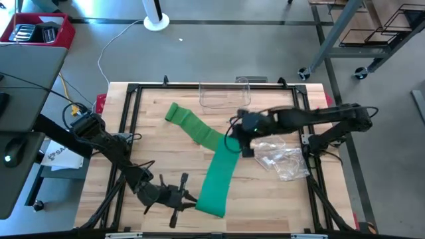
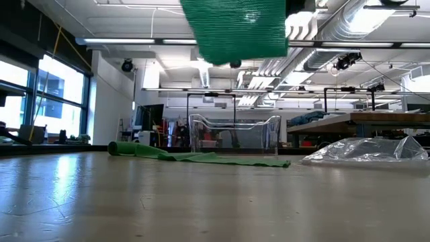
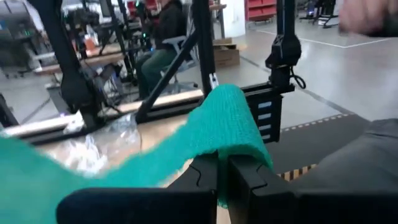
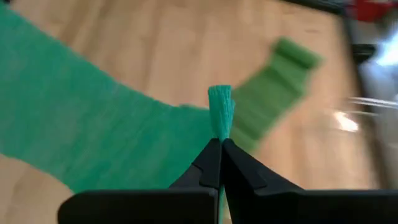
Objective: Roll bandage
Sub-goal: Roll the blue bandage
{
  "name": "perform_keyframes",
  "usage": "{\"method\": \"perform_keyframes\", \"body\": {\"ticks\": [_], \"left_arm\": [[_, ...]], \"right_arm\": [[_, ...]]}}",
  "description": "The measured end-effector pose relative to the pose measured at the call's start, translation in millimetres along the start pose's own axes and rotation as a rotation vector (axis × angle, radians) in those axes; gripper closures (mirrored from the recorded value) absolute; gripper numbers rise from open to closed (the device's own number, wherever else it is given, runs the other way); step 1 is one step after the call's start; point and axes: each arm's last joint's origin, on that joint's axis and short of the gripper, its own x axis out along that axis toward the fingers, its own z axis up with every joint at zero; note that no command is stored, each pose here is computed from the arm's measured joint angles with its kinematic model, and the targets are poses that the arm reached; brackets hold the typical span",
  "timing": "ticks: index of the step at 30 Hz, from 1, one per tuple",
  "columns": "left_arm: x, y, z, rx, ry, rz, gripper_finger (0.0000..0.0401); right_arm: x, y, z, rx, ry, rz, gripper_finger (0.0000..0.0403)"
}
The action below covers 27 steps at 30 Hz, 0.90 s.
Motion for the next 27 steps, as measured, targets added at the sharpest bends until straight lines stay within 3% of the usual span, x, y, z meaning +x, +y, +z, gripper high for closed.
{"method": "perform_keyframes", "body": {"ticks": [7,11,15,21,27], "left_arm": [[-5,-4,15,0.071,-0.071,0.043,0.04],[-11,-1,24,0.081,-0.088,0.099,0.04],[-18,2,33,0.1,-0.103,0.146,0.04],[-24,10,43,0.094,-0.104,0.249,0.04],[-27,13,49,0.098,-0.125,0.32,0.04]], "right_arm": [[56,24,-59,0.053,-0.209,0.15,0.0402],[66,39,-84,0.085,-0.307,0.174,0.0392],[69,50,-99,0.118,-0.292,0.198,0.0353],[65,61,-90,0.059,-0.31,0.218,0.0282],[47,81,-51,-0.104,-0.461,0.252,0.0266]]}}
